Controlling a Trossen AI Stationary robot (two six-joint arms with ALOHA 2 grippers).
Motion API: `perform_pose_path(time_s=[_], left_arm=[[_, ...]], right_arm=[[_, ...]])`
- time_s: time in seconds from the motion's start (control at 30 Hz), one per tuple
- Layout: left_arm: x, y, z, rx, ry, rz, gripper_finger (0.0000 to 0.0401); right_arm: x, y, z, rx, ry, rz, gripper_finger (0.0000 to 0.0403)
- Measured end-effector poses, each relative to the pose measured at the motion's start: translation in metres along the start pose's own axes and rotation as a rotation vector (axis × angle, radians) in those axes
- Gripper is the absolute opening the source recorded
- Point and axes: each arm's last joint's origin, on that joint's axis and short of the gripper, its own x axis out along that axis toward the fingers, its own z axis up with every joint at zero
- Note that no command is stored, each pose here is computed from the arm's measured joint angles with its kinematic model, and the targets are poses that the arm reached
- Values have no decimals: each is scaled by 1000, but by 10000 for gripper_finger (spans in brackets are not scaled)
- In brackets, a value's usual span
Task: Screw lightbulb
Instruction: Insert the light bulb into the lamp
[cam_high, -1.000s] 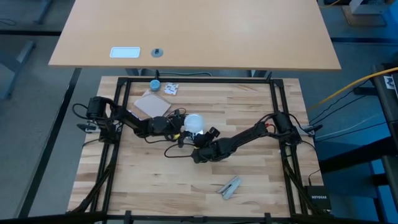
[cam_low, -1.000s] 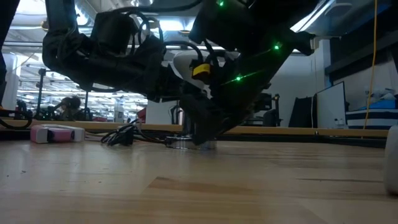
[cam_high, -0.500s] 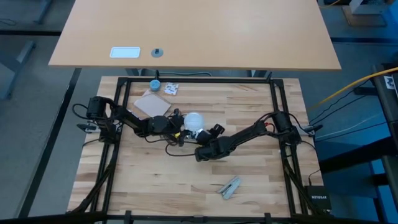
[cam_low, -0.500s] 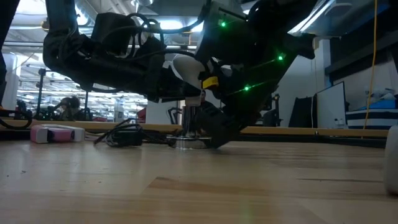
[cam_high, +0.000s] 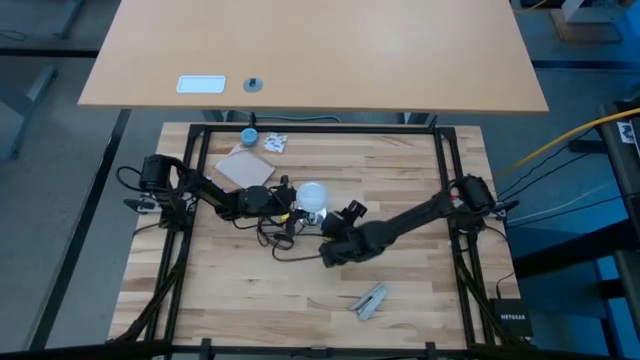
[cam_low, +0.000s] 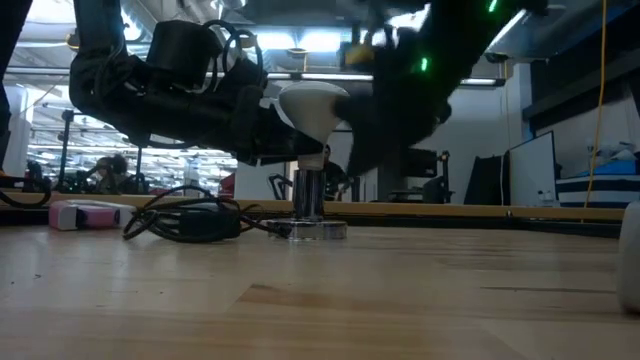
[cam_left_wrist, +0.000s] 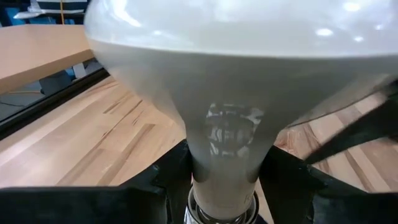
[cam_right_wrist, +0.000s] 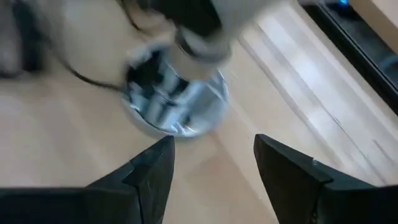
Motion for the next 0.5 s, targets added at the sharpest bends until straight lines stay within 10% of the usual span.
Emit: perform_pose_path(time_s=[0.5], left_arm=[[0,0,1,2,-11,7,157]], right_arm=[[38,30,-10,76,-16,117,225]])
